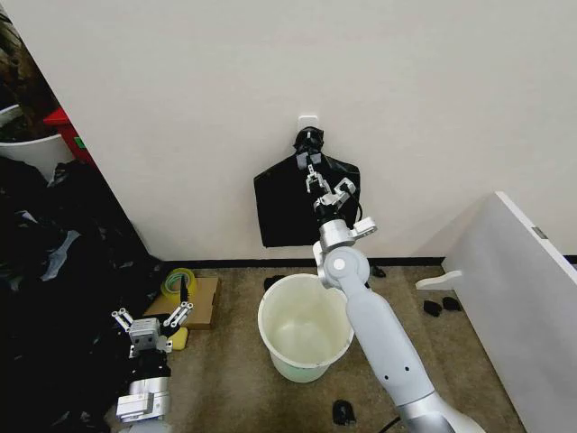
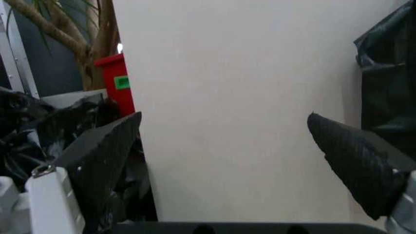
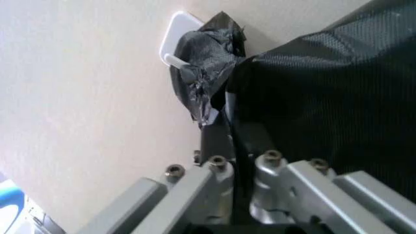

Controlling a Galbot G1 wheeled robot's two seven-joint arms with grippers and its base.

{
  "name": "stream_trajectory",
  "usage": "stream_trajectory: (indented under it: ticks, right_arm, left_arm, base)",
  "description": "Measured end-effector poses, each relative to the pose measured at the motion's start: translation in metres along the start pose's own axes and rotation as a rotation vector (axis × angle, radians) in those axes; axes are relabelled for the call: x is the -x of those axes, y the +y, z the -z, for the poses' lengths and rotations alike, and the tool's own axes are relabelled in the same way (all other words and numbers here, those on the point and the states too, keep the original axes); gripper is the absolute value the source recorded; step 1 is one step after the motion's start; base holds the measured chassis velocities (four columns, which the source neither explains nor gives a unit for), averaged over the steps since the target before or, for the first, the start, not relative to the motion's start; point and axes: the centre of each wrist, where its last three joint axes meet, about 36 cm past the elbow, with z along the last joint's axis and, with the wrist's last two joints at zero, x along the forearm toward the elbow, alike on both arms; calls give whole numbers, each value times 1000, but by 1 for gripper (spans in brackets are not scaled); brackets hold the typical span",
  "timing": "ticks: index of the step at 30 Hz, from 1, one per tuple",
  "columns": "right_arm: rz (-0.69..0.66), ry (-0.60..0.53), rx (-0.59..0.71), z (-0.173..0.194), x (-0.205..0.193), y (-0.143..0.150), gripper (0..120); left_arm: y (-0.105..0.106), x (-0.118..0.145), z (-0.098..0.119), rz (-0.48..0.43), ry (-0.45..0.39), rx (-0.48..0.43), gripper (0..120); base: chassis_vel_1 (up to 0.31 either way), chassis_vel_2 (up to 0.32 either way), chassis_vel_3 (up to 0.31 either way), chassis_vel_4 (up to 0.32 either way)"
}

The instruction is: Place the garbage bag over the trash bin.

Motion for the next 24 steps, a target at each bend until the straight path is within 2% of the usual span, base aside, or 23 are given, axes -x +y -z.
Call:
stream_trajectory:
  ticks: [8,11,13,14,16,18,20,22,24]
  right_arm:
    - [33,18,-12,-4,-27,-4,0]
    - [51,81,-37,-6,-79,-6,0]
    - [56,90,-43,-5,-88,-6,0]
    - [65,118,-58,-3,-116,-5,0]
    - [66,127,-62,-3,-124,-4,0]
    - [84,162,-92,-1,-156,-2,0]
    - [87,170,-98,-2,-162,-2,0]
    - [98,216,-140,-6,-193,-6,0]
    - [102,232,-153,-8,-202,-8,0]
  left_arm:
    - [0,1,0,7,-3,1,100]
    - [3,2,0,18,-8,6,100]
    - [3,2,0,20,-10,6,100]
    - [4,2,0,27,-13,6,100]
    - [4,2,0,28,-13,6,100]
    - [3,3,-1,30,-13,4,100]
    - [3,3,-1,29,-13,3,100]
    - [1,2,0,28,-14,-1,100]
    - [0,2,0,27,-15,-2,100]
  base:
    - [0,0,0,0]
    - [0,0,0,0]
    - [0,0,0,0]
    - [0,0,0,0]
    - [0,0,0,0]
    - [0,0,0,0]
    - [0,0,0,0]
    - [0,0,0,0]
    - [0,0,0,0]
